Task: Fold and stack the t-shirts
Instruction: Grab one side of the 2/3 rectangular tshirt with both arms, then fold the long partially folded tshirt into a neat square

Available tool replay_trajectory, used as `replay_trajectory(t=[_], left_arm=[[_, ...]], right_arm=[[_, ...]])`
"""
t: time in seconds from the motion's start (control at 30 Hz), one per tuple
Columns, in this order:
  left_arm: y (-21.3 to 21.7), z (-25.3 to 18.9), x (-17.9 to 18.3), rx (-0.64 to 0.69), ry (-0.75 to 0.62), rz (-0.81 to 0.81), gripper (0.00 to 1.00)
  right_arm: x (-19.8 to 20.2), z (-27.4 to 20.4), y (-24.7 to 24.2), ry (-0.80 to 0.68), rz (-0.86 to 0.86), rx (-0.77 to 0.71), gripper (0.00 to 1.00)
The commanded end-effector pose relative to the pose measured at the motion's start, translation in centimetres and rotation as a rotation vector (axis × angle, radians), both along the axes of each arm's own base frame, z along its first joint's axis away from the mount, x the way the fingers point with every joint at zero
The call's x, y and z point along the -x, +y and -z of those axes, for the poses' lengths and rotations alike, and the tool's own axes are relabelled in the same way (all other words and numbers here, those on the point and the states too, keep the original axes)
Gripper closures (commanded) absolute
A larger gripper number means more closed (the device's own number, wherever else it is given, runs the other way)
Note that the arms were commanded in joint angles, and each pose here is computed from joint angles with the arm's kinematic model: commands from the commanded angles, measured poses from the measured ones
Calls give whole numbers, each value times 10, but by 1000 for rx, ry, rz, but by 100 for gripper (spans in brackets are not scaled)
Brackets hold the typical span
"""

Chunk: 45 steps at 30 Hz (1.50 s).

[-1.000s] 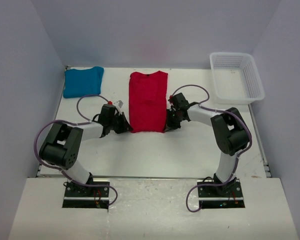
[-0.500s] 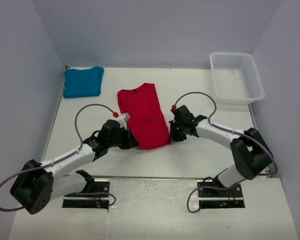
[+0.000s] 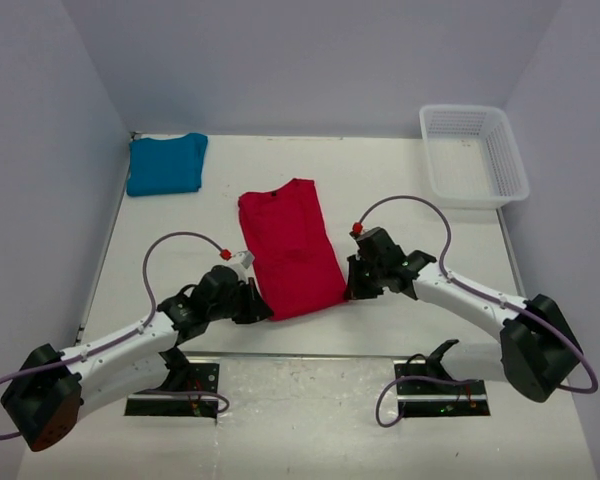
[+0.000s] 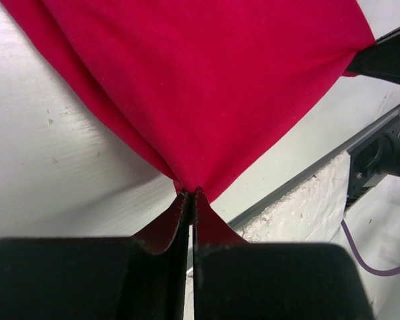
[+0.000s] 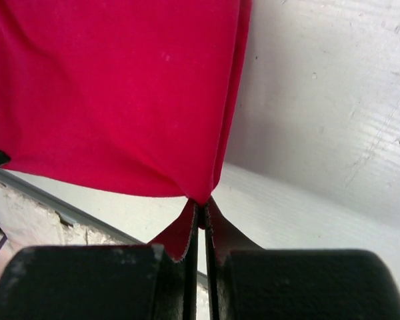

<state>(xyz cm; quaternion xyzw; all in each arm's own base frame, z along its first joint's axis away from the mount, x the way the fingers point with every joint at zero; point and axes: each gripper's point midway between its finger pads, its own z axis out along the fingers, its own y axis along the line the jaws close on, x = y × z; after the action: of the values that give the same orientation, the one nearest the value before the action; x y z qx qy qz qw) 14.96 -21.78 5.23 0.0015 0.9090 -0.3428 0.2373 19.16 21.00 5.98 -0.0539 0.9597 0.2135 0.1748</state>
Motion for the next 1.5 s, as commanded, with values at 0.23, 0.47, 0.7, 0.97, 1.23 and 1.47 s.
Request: replay_trajectory(t=[0.23, 0.47, 0.7, 0.97, 1.23, 1.47], left_arm=[[1, -10, 14, 1, 27, -34, 100], [1, -7, 26, -8, 43, -30, 100], [3, -13, 29, -42, 32, -42, 100], [8, -70, -34, -172, -126, -123, 100], [34, -130, -126, -226, -243, -187, 100], [46, -121, -195, -329, -221, -195, 100]], right_arm=[[19, -11, -6, -24, 12, -13, 100], [36, -4, -6, -10, 3, -9, 100], [45, -11, -7, -33, 9, 24, 100], [-5, -73, 26, -156, -14, 24, 100], [-87, -112, 54, -176, -20, 19, 100], [-156, -113, 63, -132, -18, 7, 100]])
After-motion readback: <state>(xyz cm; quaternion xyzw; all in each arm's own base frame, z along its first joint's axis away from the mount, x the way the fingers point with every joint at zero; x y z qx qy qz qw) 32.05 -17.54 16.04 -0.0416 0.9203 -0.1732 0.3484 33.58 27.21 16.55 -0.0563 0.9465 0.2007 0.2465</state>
